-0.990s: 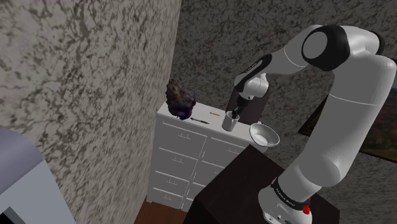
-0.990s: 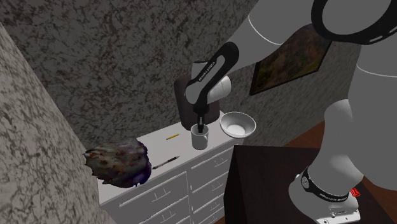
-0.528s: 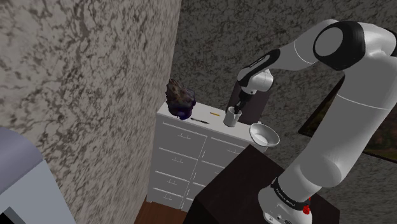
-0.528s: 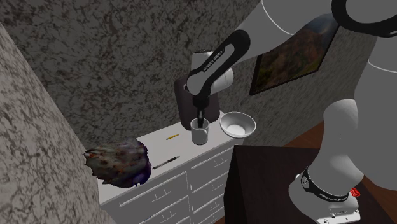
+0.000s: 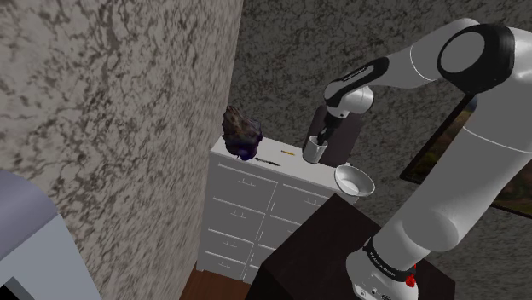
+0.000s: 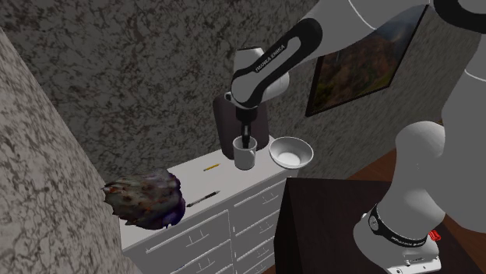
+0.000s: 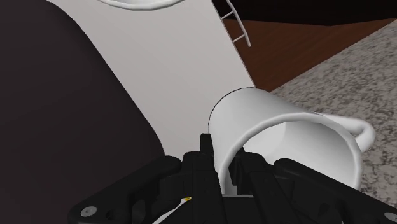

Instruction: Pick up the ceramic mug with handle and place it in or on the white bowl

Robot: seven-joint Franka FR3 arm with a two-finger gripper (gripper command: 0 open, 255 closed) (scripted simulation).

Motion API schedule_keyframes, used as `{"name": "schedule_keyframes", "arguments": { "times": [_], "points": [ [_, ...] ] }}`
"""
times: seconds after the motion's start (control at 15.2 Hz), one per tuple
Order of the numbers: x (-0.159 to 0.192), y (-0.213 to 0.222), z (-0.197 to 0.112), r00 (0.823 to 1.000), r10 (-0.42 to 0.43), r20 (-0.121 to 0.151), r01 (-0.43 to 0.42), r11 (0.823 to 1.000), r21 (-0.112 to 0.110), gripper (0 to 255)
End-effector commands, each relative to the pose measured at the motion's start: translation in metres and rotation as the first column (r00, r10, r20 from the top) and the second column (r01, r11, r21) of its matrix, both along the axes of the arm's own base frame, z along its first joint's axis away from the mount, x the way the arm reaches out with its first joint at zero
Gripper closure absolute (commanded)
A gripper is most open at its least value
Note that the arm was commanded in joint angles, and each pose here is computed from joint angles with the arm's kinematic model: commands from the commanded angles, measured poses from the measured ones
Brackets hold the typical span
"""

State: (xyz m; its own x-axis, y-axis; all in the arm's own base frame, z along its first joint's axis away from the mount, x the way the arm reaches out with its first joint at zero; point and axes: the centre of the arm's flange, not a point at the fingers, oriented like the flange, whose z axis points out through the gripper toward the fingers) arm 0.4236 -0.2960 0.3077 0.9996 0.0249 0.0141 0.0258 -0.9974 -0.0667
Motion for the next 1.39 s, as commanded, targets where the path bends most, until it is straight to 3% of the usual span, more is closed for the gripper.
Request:
{"name": "schedule_keyframes", "arguments": {
  "times": [0.0,0.53,1.32],
  "points": [
    [0.0,0.001,0.011,1.0,0.0,0.0,0.0,1.0,0.0,255],
    [0.0,0.001,0.048,1.0,0.0,0.0,0.0,1.0,0.0,255],
    [-0.141,-0.069,0.064,1.0,0.0,0.0,0.0,1.0,0.0,255]
  ]
}}
